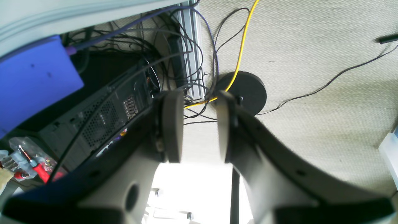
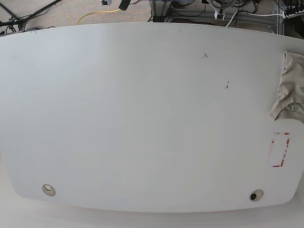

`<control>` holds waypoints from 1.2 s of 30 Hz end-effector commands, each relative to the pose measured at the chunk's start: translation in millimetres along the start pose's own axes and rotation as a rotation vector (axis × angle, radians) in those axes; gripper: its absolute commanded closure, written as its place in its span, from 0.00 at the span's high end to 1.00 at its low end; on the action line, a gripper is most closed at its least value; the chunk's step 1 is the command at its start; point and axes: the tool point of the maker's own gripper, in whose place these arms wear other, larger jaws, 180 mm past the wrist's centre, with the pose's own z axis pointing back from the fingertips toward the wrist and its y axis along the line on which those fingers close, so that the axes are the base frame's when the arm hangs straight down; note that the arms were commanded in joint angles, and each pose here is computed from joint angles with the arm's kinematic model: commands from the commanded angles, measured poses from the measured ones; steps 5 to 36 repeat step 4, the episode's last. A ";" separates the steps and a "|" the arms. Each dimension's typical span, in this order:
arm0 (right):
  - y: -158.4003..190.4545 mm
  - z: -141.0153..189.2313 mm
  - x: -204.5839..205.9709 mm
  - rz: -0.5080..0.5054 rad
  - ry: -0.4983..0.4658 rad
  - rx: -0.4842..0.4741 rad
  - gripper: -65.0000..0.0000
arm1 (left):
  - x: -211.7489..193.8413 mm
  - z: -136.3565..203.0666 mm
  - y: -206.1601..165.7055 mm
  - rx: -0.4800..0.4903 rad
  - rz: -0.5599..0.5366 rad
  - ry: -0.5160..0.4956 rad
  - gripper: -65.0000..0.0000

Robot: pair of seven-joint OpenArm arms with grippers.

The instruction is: Fold the T-shirt properly

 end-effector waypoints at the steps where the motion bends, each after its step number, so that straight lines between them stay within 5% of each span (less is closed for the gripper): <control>1: -5.2 2.2 -3.9 -0.005 0.000 -0.013 0.27 | -3.8 0.7 1.5 0.002 -0.001 0.003 0.60; 36: -4.3 2.0 -3.6 -0.004 -0.002 -0.011 0.27 | -3.8 0.6 0.5 0.000 -0.001 0.003 0.60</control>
